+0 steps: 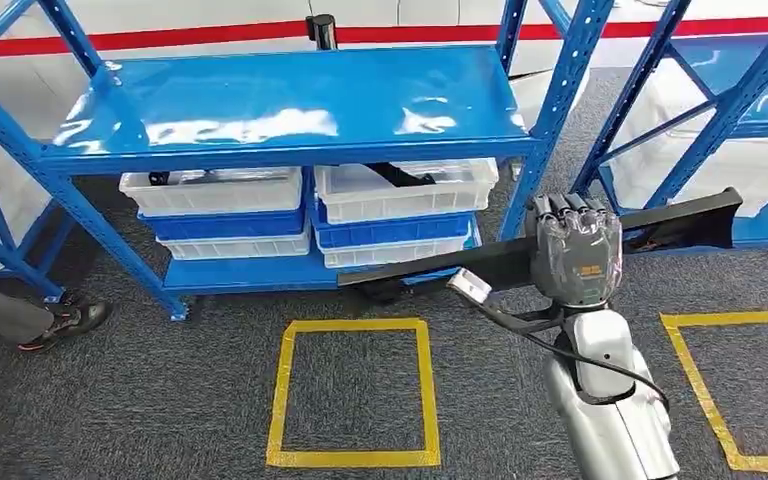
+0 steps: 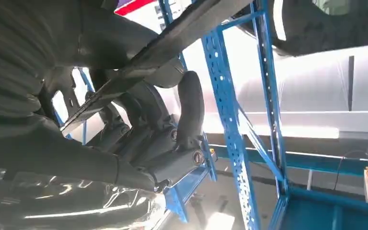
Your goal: Take the parts from the cabinet and place them on the table.
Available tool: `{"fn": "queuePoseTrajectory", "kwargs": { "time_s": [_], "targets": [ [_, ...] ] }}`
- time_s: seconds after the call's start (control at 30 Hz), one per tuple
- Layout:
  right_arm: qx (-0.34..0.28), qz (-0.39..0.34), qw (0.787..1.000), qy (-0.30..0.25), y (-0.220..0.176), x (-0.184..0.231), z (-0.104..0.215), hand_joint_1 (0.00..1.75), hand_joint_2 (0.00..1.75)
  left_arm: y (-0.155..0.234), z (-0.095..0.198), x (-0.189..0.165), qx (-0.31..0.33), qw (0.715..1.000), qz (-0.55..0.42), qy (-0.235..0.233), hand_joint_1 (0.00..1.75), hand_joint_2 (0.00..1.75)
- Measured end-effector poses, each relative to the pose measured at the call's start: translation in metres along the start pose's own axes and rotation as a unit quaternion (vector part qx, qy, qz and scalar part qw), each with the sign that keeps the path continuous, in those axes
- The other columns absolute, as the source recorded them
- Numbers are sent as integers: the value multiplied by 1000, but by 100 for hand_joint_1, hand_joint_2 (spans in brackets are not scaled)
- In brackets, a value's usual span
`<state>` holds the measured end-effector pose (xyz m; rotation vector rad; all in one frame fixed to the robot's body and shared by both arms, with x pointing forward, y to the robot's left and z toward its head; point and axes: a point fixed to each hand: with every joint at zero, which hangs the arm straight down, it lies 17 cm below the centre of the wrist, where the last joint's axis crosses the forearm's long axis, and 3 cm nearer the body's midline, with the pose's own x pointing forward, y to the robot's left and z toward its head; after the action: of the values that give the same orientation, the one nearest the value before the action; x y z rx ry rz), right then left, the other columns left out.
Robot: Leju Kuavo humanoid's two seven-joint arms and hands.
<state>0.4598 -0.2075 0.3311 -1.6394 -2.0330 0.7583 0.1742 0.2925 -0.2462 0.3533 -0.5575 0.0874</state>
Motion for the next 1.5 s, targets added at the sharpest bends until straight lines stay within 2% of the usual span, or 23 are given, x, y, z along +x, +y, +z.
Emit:
{"fn": "queuePoseTrajectory", "kwargs": {
  "time_s": [1.5],
  "targets": [
    [-3,3,1000,10,0,-6,-4,162,175,2,-1,2,6,1000,6,-3,0,175]
  ]
}}
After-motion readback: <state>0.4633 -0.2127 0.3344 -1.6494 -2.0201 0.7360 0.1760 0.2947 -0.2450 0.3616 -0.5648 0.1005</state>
